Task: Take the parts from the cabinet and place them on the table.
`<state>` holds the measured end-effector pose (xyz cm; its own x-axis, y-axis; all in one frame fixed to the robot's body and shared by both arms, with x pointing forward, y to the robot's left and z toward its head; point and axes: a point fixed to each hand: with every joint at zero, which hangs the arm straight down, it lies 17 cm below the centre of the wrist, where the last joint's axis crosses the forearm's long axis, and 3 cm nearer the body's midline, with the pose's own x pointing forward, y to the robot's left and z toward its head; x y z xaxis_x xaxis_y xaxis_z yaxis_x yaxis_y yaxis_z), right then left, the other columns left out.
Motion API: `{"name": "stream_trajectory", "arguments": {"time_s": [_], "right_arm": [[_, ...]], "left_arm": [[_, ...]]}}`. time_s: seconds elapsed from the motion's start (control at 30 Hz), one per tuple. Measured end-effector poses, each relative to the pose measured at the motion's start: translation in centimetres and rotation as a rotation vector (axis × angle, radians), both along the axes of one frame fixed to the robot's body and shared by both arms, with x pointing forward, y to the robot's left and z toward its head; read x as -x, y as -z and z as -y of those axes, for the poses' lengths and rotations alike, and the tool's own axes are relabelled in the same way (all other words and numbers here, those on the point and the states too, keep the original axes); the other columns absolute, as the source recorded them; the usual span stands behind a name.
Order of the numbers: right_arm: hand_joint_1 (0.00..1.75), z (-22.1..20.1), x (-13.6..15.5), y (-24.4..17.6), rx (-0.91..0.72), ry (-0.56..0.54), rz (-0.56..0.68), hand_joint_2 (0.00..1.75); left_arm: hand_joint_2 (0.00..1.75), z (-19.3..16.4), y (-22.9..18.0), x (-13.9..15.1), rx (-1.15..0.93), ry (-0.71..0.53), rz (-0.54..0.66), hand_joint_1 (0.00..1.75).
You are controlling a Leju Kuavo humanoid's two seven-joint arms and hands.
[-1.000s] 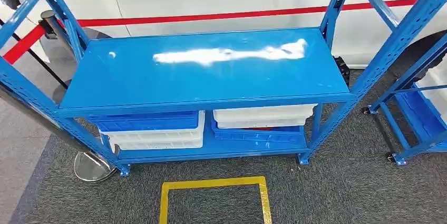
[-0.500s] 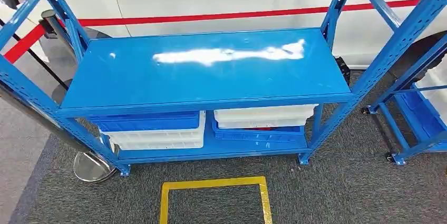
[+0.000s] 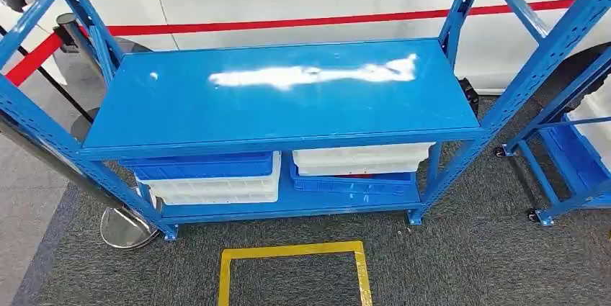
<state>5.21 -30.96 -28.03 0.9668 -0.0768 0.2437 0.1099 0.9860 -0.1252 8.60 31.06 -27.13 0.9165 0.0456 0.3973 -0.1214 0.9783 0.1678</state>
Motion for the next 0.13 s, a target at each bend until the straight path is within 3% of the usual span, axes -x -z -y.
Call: {"name": "stream_trajectory", "arguments": {"time_s": [0.13], "right_arm": [[0.0, 0.1, -0.18, -0.04, 0.0, -0.005, 0.003, 1.75]], "left_arm": [[0.0, -0.05, 0.06, 0.21, 0.005, 0.004, -0.01, 0.0]]}}
